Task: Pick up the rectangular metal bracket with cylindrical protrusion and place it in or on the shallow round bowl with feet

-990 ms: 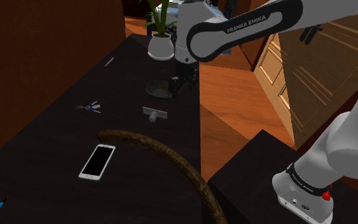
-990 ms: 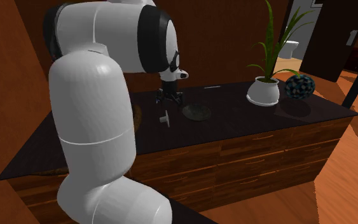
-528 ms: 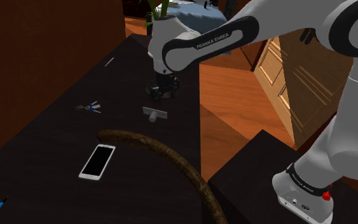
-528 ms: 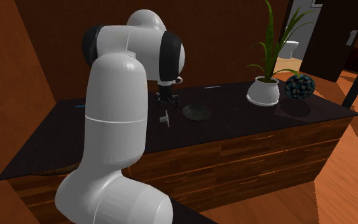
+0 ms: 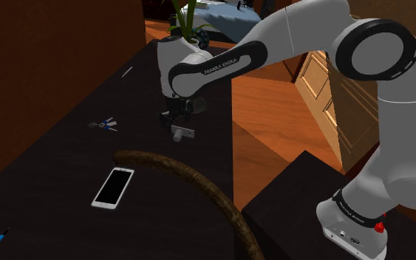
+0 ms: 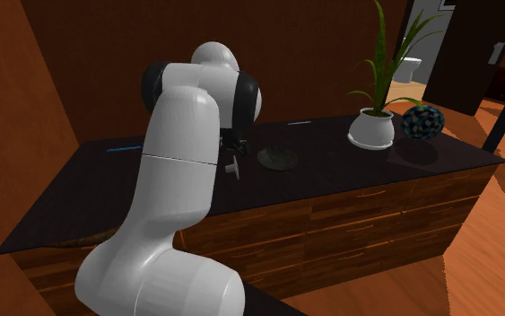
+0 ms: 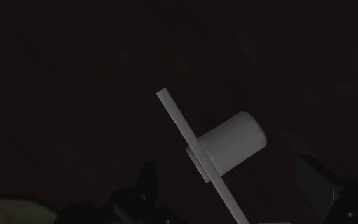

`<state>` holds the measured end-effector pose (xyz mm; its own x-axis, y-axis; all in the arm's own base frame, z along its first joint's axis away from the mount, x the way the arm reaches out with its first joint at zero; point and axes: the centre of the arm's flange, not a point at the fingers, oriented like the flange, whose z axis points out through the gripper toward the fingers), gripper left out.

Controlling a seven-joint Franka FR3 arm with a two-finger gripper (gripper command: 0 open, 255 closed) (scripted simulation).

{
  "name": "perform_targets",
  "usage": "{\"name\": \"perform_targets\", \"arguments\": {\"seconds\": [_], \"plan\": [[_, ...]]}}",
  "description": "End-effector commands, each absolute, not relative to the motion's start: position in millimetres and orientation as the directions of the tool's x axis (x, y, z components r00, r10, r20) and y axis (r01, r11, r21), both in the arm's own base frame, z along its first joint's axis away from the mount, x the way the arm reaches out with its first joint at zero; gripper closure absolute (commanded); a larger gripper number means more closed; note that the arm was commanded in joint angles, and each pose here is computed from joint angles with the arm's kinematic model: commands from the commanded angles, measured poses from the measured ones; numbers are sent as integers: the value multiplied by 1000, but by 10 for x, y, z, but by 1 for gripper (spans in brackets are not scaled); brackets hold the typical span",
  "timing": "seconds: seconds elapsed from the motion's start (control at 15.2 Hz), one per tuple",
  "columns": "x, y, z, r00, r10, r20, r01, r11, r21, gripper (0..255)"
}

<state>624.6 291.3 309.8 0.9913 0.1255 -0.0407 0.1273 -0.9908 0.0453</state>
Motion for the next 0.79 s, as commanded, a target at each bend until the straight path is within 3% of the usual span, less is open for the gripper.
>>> {"name": "perform_targets", "arguments": {"seconds": [0.0, 0.73], "plan": [[6252, 2920, 2985, 991, 126, -40, 128, -991, 45, 0], [6246, 2910, 2797, 991, 126, -40, 128, -991, 45, 0]]}}
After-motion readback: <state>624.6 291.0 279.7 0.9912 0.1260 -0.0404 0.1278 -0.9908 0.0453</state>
